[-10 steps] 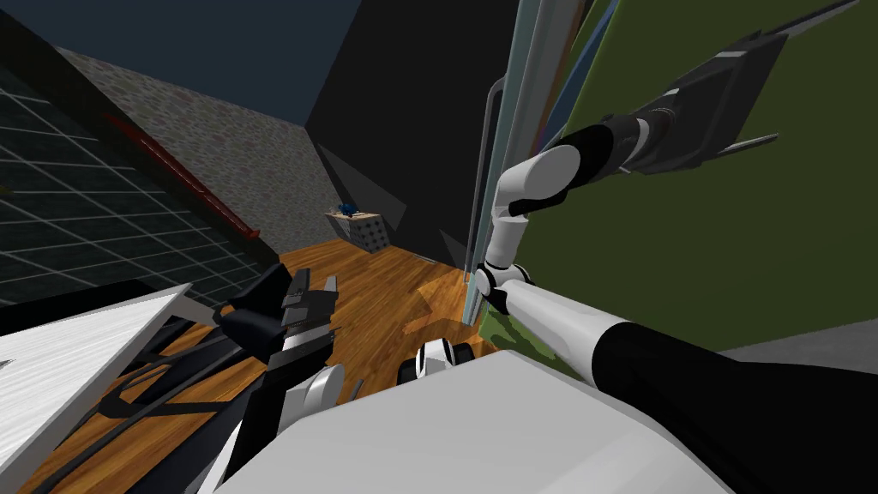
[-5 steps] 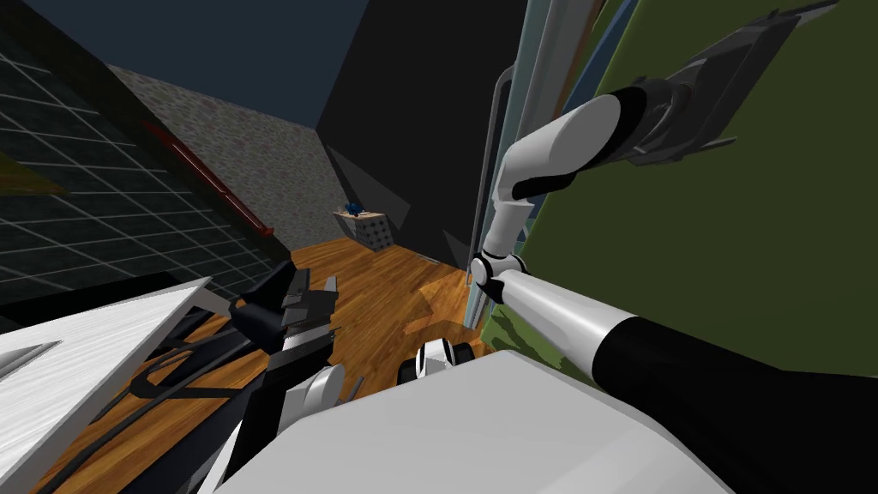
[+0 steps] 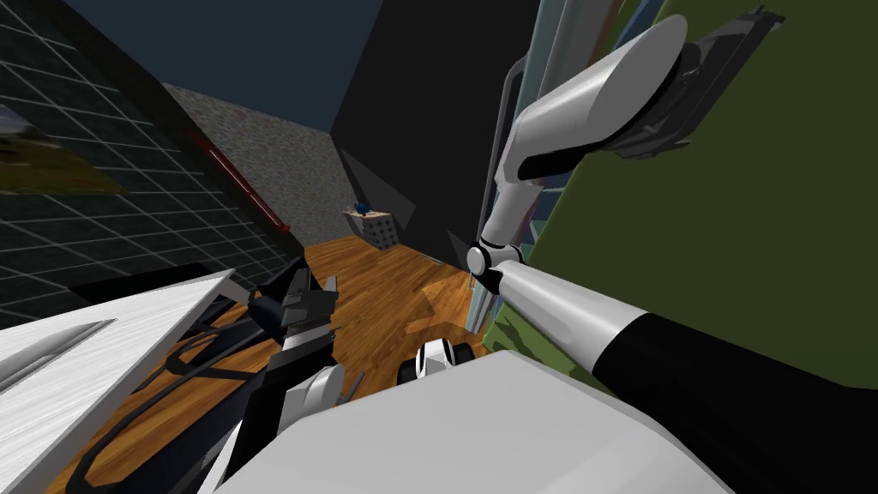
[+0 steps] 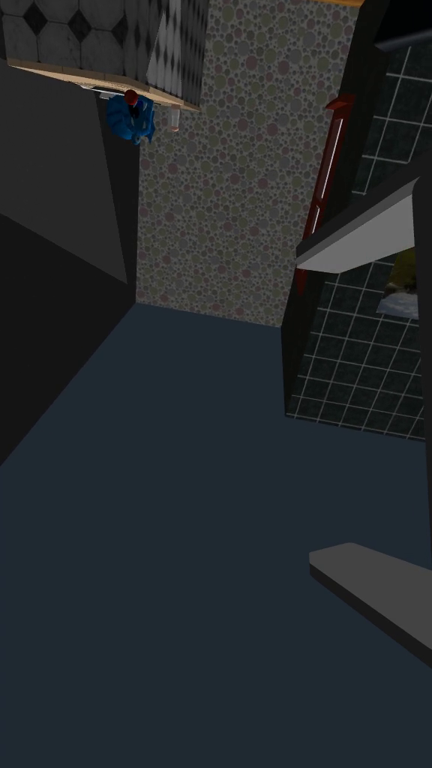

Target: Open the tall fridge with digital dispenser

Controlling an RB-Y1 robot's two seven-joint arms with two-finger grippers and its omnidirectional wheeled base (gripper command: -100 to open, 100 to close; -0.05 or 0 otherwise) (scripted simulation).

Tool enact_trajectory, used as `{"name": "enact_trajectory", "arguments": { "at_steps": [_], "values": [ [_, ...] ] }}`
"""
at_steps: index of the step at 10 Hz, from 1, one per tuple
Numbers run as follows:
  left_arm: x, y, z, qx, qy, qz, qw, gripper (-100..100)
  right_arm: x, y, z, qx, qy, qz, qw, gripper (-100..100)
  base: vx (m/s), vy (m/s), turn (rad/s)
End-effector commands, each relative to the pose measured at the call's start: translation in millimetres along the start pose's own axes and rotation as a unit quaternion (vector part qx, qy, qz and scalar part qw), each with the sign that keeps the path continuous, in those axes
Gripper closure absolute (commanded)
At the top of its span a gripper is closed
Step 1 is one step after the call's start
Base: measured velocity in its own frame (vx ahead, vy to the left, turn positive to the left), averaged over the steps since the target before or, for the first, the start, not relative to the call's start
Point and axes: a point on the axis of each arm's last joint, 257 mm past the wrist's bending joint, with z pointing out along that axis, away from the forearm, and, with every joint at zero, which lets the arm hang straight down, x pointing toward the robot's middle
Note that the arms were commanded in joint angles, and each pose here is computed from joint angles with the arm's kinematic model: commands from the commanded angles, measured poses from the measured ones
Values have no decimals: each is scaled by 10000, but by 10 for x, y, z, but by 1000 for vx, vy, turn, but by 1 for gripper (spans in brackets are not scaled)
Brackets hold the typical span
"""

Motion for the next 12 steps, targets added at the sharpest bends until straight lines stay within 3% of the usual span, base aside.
{"name": "enact_trajectory", "arguments": {
  "at_steps": [1, 2, 3, 4, 5, 6, 7, 8, 10, 11, 12],
  "values": [
    [0, 0, 0, 0, 0, 0, 10000, 0, -161, -96, -20, -169, -477, 138, 9986, -100, 12, -26, 131],
    [0, 0, 0, 0, 0, 0, 10000, 0, -121, -155, -33, -169, -508, 253, 9982, -100, -2, -26, 65],
    [0, 0, 0, 0, 0, 0, 10000, 0, -263, -173, -48, -258, -796, 246, 9962, -100, 1, -34, 70],
    [0, 0, 0, 0, 0, 0, 10000, 0, -228, -223, -59, -255, -822, 340, 9957, -100, 6, -29, 67],
    [0, 0, 0, 0, 0, 0, 10000, 0, -370, -245, -90, -327, -1106, 324, 9928, -100, 13, -24, 131],
    [0, 0, 0, 0, 0, 0, 10000, 0, -330, -302, -102, -321, -1136, 427, 9921, -100, 3, -31, 51],
    [0, 0, 0, 0, 0, 0, 10000, 0, -454, -350, -154, -374, -1426, 442, 9881, -100, 8, -29, 59],
    [0, 0, 0, 0, 0, 0, 10000, 0, -435, -377, -160, -369, -1440, 489, 9877, -100, 6, -32, 60],
    [0, 0, 0, 0, 0, 0, 10000, 0, -670, -484, -316, -428, -2006, 509, 9774, -100, -7, -50, 109],
    [0, 0, 0, 0, 0, 0, 10000, 0, -643, -522, -324, -419, -2024, 568, 9768, -100, 9, -54, 95],
    [0, 0, 0, 0, 0, 0, 10000, 0, -742, -587, -427, -425, -2296, 587, 9706, -100, 9, -26, 83]
  ]
}}
